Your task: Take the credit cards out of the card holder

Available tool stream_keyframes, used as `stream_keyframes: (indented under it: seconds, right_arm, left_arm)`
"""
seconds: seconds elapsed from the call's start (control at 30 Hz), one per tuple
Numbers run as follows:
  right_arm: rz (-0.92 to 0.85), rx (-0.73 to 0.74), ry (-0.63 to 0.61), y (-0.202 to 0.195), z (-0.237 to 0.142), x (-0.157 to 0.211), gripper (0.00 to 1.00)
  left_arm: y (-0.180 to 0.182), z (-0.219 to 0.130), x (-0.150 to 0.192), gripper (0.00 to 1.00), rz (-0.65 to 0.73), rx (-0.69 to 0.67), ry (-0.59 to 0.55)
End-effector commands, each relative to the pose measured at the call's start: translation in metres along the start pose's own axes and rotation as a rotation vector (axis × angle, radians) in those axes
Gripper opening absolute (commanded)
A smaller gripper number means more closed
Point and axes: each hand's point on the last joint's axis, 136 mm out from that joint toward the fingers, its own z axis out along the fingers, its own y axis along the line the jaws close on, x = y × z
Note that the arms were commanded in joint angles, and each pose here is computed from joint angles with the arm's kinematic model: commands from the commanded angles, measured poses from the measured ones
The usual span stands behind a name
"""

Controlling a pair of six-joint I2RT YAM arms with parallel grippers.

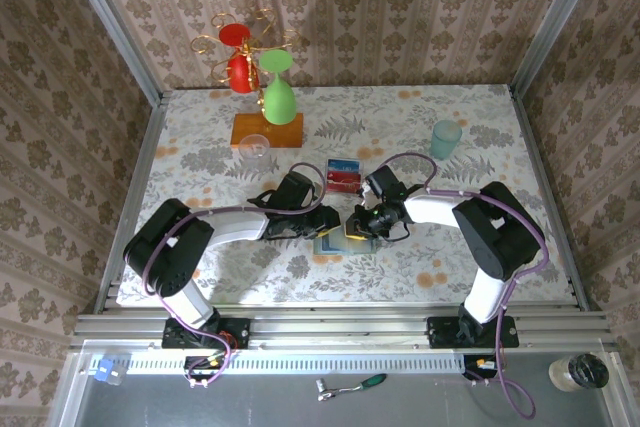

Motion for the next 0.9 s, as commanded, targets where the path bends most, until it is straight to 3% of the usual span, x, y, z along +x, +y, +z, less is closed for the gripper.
stream_keyframes:
  seconds: [0.0, 0.43, 0.87]
  right_arm:
    - [0.016, 0.026, -0.029, 0.0, -0.012, 0.001, 0.16]
    - [0.007, 0.204, -0.152, -0.025, -0.078, -0.006, 0.24]
    - [0.008, 0.239, -0.181, -0.033, -0.1, 0.0, 0.29]
  left_arm:
    - [-0.017, -0.005, 0.0, 0.34, 0.011, 0.041, 0.004]
    - [-0.045, 0.014, 0.001, 0.34, 0.052, 0.068, 0.058]
    - [-0.047, 0.054, 0.006, 0.39, 0.02, 0.084, 0.119]
